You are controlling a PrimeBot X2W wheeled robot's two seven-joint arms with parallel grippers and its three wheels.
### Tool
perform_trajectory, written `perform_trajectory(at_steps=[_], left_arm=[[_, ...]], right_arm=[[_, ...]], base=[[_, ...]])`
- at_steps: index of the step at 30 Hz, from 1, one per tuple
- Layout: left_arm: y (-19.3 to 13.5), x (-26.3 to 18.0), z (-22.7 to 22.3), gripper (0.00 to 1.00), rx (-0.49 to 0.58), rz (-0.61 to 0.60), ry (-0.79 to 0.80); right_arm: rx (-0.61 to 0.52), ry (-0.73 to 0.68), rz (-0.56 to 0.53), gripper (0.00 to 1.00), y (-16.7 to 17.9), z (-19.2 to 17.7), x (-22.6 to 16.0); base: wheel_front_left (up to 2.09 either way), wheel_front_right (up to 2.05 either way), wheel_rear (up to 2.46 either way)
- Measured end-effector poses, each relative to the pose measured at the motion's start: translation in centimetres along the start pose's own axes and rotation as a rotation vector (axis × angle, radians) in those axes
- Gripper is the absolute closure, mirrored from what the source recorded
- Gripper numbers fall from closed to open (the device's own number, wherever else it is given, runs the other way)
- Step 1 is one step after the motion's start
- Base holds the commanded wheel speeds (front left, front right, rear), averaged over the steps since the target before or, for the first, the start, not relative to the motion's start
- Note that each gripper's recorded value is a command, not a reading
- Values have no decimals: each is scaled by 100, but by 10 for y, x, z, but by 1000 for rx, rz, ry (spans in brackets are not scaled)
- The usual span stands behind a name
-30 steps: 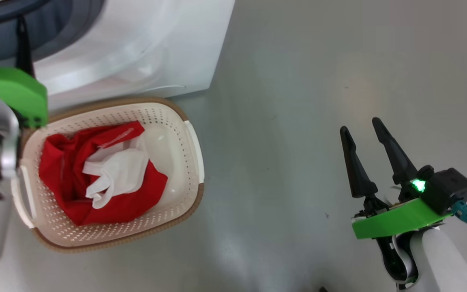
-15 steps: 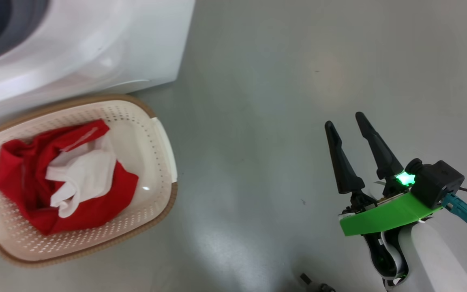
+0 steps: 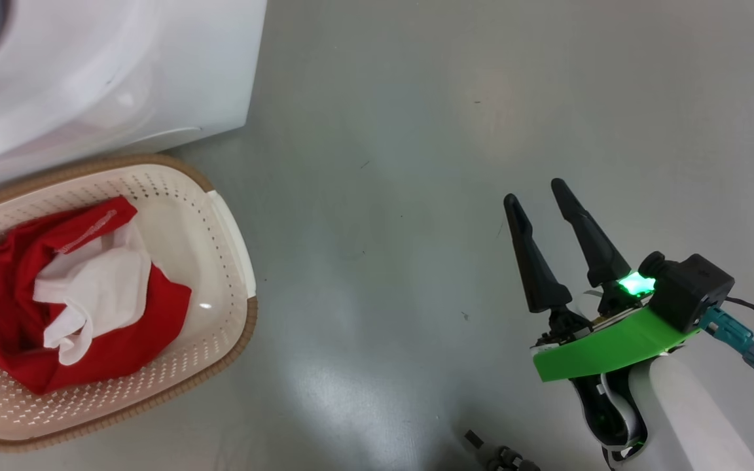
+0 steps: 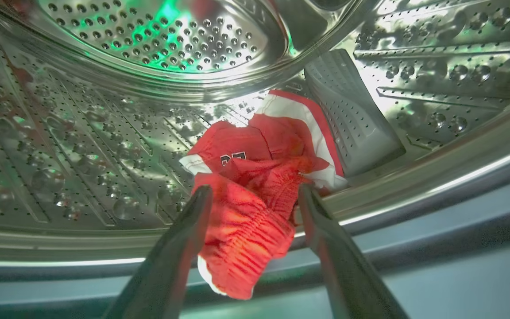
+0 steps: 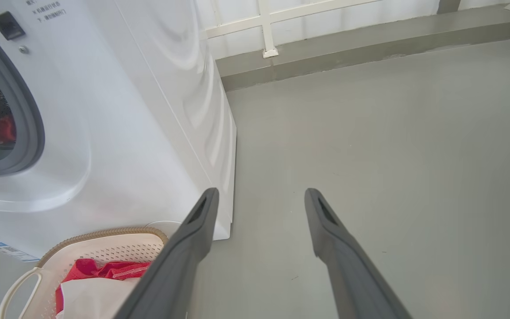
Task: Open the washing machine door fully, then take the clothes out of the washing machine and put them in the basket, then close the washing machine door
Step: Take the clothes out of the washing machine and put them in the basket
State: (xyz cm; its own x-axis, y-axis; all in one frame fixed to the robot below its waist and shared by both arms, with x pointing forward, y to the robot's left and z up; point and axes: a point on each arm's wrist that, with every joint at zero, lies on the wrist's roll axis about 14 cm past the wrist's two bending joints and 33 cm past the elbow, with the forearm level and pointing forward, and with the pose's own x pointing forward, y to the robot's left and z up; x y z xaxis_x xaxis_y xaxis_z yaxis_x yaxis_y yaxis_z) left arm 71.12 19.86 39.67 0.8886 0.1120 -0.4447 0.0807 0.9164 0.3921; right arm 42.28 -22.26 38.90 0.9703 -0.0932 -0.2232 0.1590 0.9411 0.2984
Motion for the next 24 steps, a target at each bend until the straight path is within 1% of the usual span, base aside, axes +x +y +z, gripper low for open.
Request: perform_trajectory(at_steps=[4, 5, 6, 7, 8, 9, 15, 24], left_arm=[[0, 1, -12, 0, -4, 6, 71], [0, 1, -16, 5, -3, 11, 94], [-1, 1, -25, 56, -4, 18, 140], [-1, 0, -28, 70, -2, 19, 154], [-1, 0, -30, 94, 1, 20, 165], [-1, -1, -31, 100, 6, 20, 172], [-1, -7, -29, 100, 3, 29, 170], [12, -16, -22, 100, -47, 59, 124]], right_arm=[[1, 7, 10, 0, 3, -2, 0], [1, 8, 13, 0, 4, -3, 0], [1, 10, 16, 0, 5, -3, 0], [1, 11, 16, 0, 5, -4, 0], [1, 11, 15, 0, 5, -4, 0], [1, 12, 14, 0, 5, -4, 0], [1, 11, 15, 0, 5, -4, 0], [-19, 13, 43, 0, 13, -5, 3]], base=[[0, 0, 0], [0, 0, 0], [0, 0, 0], [0, 0, 0], [0, 0, 0], [0, 0, 0], [0, 0, 0], [0, 0, 0]])
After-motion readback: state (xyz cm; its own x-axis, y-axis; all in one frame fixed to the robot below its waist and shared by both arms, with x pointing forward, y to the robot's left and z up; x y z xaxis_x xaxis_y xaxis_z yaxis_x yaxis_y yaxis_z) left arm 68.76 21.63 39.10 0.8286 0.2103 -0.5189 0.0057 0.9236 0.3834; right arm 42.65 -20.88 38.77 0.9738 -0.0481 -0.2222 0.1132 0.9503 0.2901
